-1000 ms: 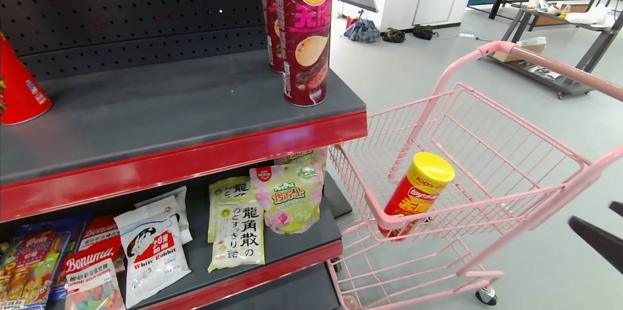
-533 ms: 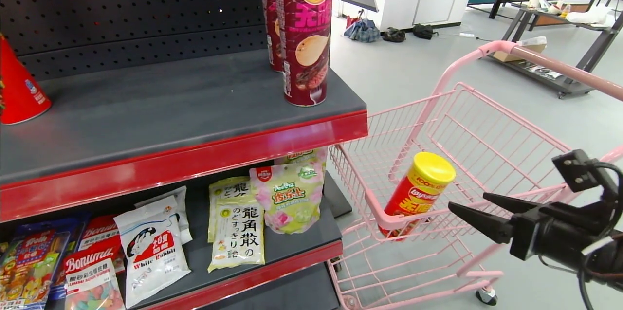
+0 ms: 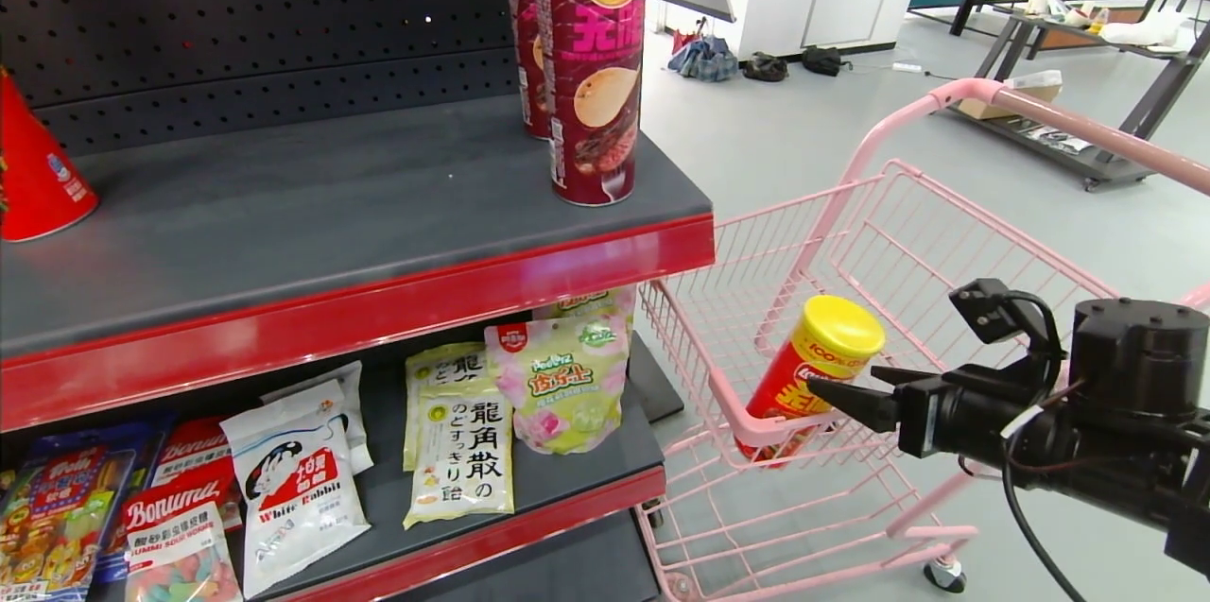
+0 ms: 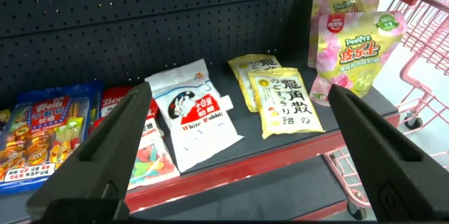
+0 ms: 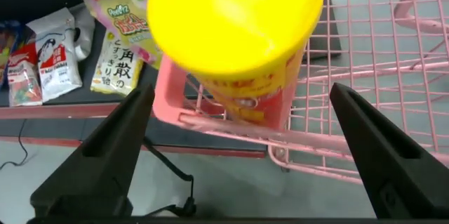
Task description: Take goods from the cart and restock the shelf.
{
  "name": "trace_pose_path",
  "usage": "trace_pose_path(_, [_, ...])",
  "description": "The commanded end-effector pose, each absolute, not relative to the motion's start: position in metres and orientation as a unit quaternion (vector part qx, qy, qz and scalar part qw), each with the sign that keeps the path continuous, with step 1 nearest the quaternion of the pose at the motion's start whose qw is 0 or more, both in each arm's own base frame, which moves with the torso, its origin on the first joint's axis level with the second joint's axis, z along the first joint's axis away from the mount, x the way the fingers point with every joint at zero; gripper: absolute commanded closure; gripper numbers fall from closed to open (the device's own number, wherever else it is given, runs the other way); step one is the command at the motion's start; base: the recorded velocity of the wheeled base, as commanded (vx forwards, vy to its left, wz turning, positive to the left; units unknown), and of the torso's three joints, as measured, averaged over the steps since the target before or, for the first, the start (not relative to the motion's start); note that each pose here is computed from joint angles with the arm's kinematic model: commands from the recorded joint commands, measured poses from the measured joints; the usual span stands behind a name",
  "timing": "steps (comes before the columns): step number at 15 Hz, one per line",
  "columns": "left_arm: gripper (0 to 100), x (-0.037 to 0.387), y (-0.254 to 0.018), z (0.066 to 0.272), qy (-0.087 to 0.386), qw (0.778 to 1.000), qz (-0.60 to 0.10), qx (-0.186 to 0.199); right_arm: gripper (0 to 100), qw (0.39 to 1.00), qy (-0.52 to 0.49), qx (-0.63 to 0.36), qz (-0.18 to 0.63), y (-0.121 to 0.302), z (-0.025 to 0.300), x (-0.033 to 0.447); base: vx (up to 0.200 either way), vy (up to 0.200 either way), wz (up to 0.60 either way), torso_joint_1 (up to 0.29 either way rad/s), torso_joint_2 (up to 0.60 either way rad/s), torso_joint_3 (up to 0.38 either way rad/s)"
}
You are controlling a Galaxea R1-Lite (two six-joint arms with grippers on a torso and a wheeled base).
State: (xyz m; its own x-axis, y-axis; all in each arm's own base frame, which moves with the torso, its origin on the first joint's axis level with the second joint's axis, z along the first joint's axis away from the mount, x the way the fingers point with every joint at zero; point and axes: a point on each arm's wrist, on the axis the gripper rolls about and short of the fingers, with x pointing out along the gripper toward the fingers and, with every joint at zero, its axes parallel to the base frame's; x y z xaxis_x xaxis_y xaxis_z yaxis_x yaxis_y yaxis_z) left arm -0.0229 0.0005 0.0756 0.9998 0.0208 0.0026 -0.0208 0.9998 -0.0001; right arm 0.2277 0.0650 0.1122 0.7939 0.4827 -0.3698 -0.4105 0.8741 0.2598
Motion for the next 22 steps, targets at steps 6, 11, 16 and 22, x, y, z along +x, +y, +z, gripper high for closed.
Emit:
trace_pose_path(6, [0, -0.023, 0.0, 0.076, -0.001, 1.0, 0.011, 0.0, 0, 0.941, 0.227, 0.087, 0.234, 0.074, 0.097, 0.264, 0.0, 0.0, 0.0, 0.0, 0.0, 0.0])
trace_pose_path(11, [0, -0.023, 0.0, 0.076, -0.001, 1.0, 0.011, 0.001, 0, 0.945, 0.209, 0.088, 0.235, 0.077, 0.08, 0.28, 0.0, 0.0, 0.0, 0.0, 0.0, 0.0])
trace_pose_path(16, [0, -0.023, 0.0, 0.076, -0.001, 1.0, 0.011, 0.001, 100, 0.946, 0.203, 0.09, 0.234, 0.079, 0.079, 0.284, 0.0, 0.0, 0.0, 0.0, 0.0, 0.0])
trace_pose_path(22, [0, -0.023, 0.0, 0.076, -0.001, 1.0, 0.011, 0.001, 100, 0.96, 0.108, 0.075, 0.249, 0.083, 0.127, 0.295, 0.0, 0.0, 0.0, 0.0, 0.0, 0.0])
